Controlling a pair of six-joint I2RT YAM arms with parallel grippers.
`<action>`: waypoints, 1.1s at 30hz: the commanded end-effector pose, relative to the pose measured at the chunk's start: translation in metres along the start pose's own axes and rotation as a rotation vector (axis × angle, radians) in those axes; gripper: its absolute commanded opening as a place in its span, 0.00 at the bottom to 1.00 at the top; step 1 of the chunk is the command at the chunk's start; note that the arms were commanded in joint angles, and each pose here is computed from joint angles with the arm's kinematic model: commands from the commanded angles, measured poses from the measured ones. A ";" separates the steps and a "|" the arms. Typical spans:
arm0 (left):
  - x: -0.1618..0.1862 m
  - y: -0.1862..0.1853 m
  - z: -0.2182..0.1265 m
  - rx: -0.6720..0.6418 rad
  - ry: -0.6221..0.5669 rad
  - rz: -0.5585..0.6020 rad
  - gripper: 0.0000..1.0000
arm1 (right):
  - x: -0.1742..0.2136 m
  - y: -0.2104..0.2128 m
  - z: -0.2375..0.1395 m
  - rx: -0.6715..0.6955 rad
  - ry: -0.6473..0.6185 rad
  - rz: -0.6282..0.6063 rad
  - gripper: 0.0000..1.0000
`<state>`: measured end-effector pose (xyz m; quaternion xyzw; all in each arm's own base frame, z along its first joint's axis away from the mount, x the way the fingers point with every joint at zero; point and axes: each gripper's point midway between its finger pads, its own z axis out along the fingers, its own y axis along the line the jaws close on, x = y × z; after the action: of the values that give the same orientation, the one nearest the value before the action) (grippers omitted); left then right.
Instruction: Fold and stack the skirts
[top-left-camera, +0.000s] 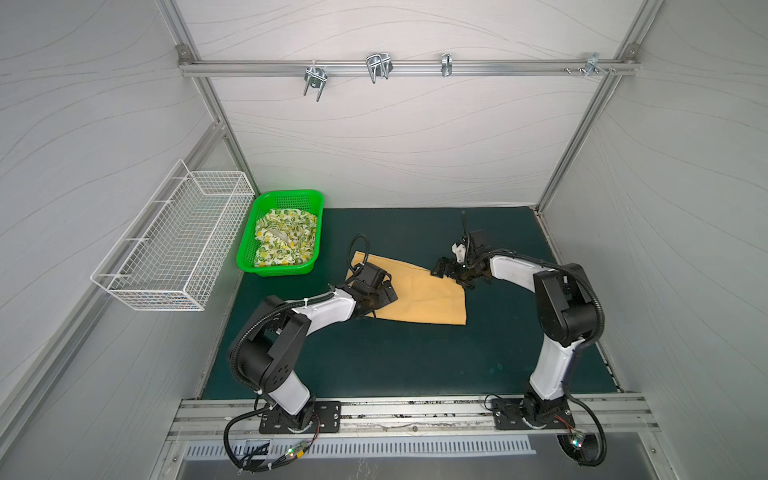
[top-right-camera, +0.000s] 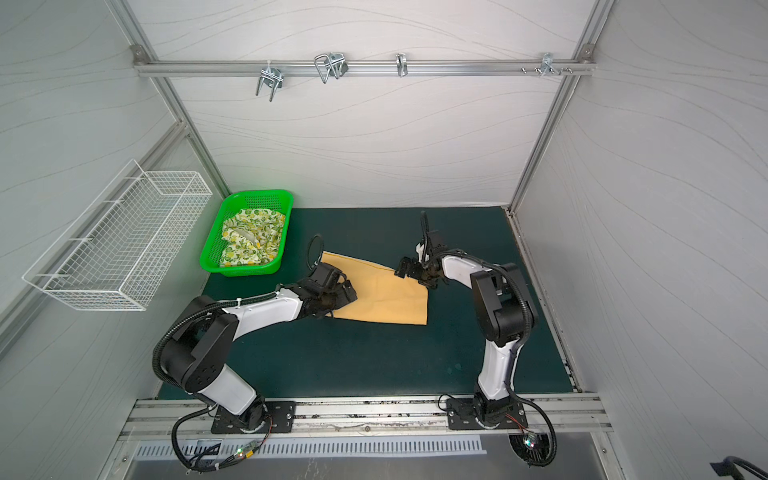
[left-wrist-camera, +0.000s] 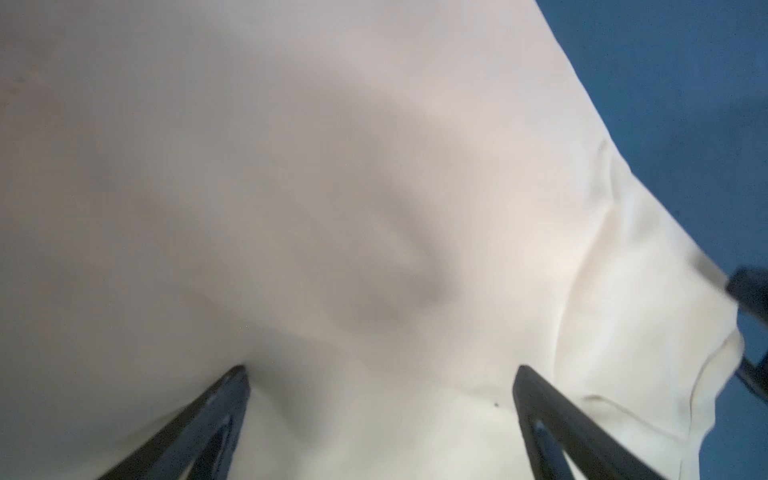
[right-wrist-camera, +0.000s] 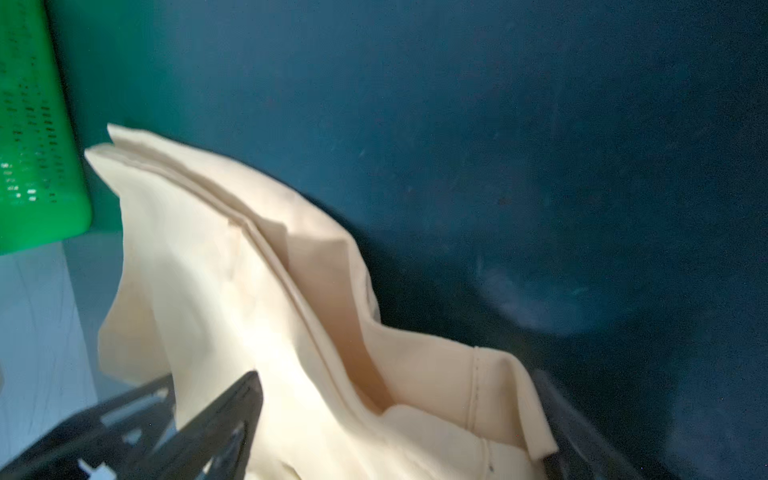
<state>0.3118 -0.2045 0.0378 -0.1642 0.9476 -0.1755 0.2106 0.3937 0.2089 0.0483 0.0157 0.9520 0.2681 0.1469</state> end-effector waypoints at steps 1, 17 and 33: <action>0.019 -0.019 -0.014 0.039 0.022 -0.021 0.99 | -0.008 -0.021 -0.008 0.074 0.027 0.007 0.99; -0.018 0.009 -0.037 0.054 -0.011 -0.027 0.99 | 0.070 0.010 -0.074 -0.025 -0.013 -0.073 0.99; 0.024 0.078 -0.015 -0.053 0.046 -0.083 0.99 | 0.145 -0.018 -0.035 0.024 0.105 -0.022 0.99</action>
<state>0.2854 -0.1588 0.0361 -0.1880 0.9392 -0.1976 0.2086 0.2498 0.2026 0.0510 -0.0284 0.9530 0.2785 0.1160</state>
